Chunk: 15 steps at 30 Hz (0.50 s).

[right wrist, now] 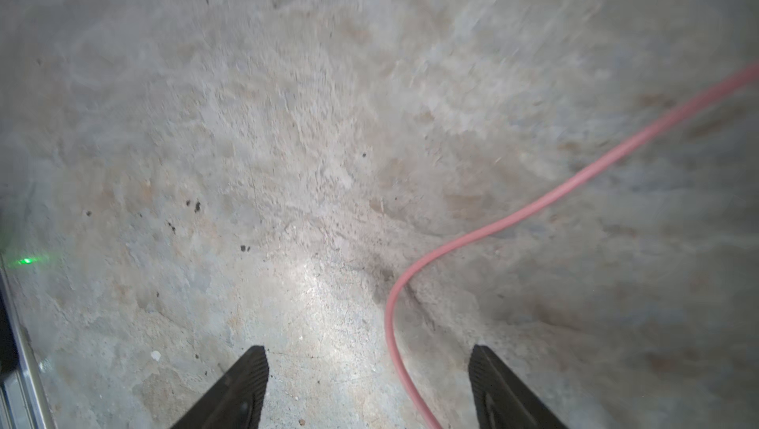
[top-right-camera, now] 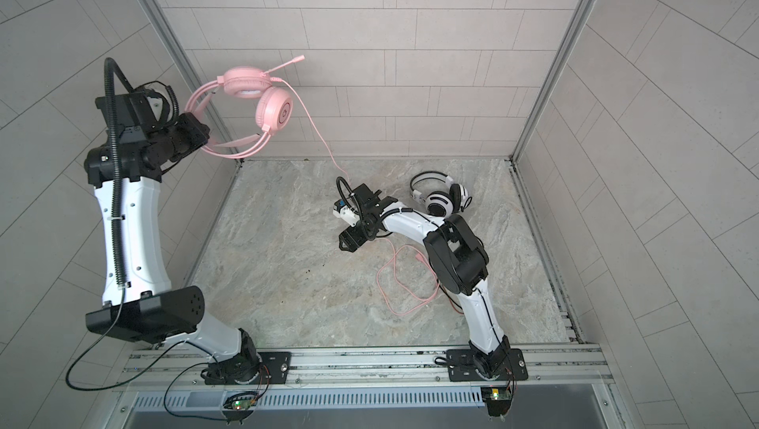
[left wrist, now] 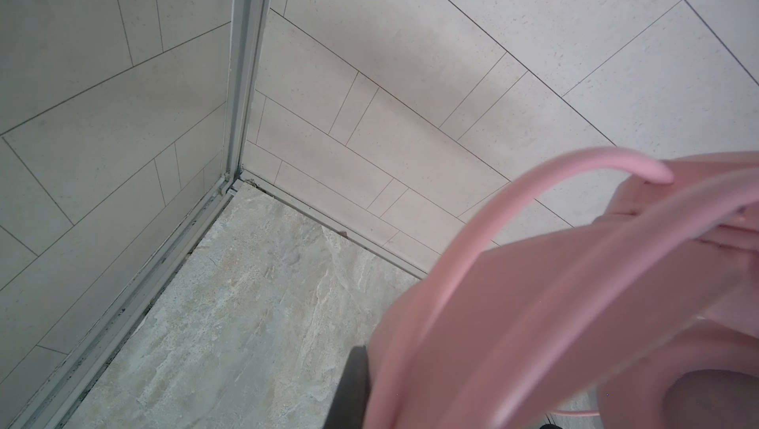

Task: Wrap the headphones

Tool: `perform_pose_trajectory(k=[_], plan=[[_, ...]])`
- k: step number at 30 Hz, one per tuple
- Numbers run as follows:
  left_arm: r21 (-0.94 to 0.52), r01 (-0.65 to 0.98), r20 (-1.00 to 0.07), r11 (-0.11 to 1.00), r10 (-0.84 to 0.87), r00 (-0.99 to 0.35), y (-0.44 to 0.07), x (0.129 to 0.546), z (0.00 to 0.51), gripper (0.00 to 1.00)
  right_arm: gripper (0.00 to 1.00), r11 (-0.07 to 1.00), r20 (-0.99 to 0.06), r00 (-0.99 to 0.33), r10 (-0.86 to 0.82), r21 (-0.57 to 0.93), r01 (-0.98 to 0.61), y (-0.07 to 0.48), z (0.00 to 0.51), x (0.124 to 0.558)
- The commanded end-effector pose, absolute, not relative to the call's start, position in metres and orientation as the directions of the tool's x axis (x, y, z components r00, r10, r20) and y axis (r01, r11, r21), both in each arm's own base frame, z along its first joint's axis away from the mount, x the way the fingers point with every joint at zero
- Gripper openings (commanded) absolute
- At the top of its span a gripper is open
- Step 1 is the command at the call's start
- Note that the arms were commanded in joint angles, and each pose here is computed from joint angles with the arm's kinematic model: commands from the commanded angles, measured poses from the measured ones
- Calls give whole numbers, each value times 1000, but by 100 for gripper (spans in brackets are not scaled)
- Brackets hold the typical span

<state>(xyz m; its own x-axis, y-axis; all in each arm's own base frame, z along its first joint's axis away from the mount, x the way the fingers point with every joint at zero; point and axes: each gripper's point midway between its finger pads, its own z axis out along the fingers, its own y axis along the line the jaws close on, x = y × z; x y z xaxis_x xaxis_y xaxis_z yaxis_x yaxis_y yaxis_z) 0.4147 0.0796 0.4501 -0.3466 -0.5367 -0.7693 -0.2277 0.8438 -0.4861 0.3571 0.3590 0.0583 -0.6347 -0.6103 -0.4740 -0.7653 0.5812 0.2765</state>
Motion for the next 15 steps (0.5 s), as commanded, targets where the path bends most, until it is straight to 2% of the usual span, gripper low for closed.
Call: perform_pose_trajectory(k=[1, 3, 5, 8, 12, 15], plan=[[-520, -178, -781, 835, -550, -296, 77, 417, 470, 0, 77, 576, -384, -630, -676, 258, -776, 342, 35, 340], [-520, -177, -782, 836, -549, -294, 77, 418, 470, 0, 73, 590, -362, -633, -685, 235, -773, 334, 28, 338], [-520, -179, -782, 835, -550, -293, 78, 418, 470, 0, 63, 600, -337, -639, -691, 225, -768, 328, 22, 334], [-526, -181, -774, 831, -555, -304, 78, 421, 462, 0, 33, 600, -329, -646, -689, 242, -763, 328, 19, 327], [-529, -194, -761, 826, -563, -321, 78, 423, 444, 0, 6, 612, -346, -658, -668, 247, -751, 325, 26, 322], [-531, -207, -755, 822, -570, -325, 79, 423, 434, 0, 0, 625, -371, -663, -650, 235, -744, 320, 39, 318]])
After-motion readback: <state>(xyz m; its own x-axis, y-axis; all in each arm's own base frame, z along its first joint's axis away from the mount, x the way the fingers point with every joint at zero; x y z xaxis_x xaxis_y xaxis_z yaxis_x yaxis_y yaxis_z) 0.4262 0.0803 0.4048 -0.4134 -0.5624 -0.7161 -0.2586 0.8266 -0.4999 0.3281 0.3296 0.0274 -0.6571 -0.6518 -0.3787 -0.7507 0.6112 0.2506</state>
